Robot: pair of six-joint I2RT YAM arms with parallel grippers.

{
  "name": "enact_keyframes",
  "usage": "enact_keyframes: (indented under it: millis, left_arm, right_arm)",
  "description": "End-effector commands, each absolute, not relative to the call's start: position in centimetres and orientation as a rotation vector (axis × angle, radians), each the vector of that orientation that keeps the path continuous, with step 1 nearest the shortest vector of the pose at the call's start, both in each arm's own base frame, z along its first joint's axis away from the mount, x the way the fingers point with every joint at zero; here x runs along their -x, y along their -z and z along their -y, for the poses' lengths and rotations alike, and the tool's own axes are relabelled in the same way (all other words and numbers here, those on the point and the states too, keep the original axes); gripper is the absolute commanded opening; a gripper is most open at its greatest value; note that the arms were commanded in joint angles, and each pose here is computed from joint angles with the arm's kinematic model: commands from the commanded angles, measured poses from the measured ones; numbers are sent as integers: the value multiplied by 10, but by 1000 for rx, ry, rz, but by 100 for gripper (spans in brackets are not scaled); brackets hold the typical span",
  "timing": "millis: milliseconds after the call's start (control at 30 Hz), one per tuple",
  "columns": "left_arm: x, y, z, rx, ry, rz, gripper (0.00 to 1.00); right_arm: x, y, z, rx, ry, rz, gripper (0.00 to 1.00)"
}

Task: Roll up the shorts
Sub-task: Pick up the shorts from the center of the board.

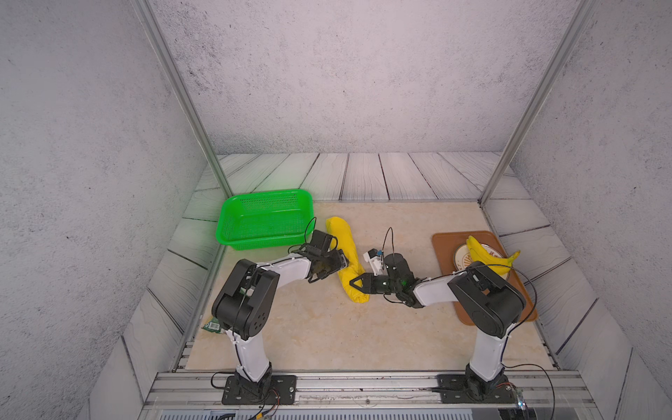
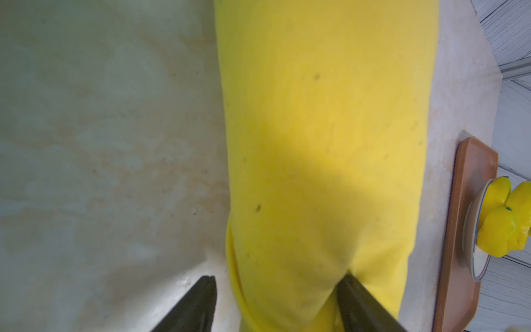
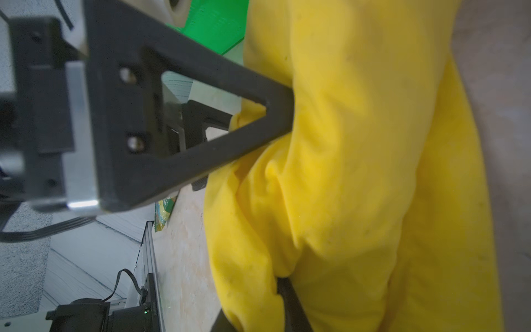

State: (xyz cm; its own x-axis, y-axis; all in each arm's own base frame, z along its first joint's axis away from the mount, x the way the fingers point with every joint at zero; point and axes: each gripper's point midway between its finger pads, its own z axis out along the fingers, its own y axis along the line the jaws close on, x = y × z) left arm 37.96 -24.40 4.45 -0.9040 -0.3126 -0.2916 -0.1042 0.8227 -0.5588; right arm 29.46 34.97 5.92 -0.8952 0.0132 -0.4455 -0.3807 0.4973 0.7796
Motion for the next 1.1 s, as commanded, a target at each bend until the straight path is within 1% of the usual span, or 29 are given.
enact_keyframes:
  millis: [0, 33, 67, 133, 233, 300, 367, 500, 733, 867, 1067]
  left_arm:
    - [-371, -20, 245, 311, 728, -2697, 57]
    - [-369, -17, 244, 318, 725, -2703, 50]
    - [-367, -15, 243, 319, 725, -2704, 45]
    - [-364, -13, 241, 323, 718, -2707, 38]
    - [-360, -16, 240, 309, 727, -2708, 18]
    - [-356, -17, 240, 298, 734, -2713, 7]
    - [-350, -14, 238, 305, 740, -2726, 1]
    - [-336, -9, 235, 313, 763, -2746, 0]
    - [-304, -2, 224, 333, 795, -2784, 0]
    - [-286, 5, 215, 336, 779, -2811, 0]
    - [-271, 14, 208, 344, 774, -2835, 0]
  right_arm:
    - [-266, -29, -346, 318, -1395, -2504, 23]
    - [-265, -29, -345, 322, -1391, -2507, 25]
    - [-264, -30, -344, 331, -1381, -2510, 29]
    - [-261, -34, -340, 358, -1346, -2525, 38]
    - [-255, -47, -333, 392, -1323, -2519, 51]
    - [-252, -58, -327, 409, -1301, -2520, 56]
    - [-251, -68, -320, 419, -1273, -2520, 59]
    - [-260, -87, -302, 382, -1214, -2511, 65]
    - [-299, -94, -289, 318, -1130, -2525, 70]
    - [-324, -84, -294, 254, -1165, -2530, 72]
    - [-344, -58, -314, 195, -1291, -2542, 72]
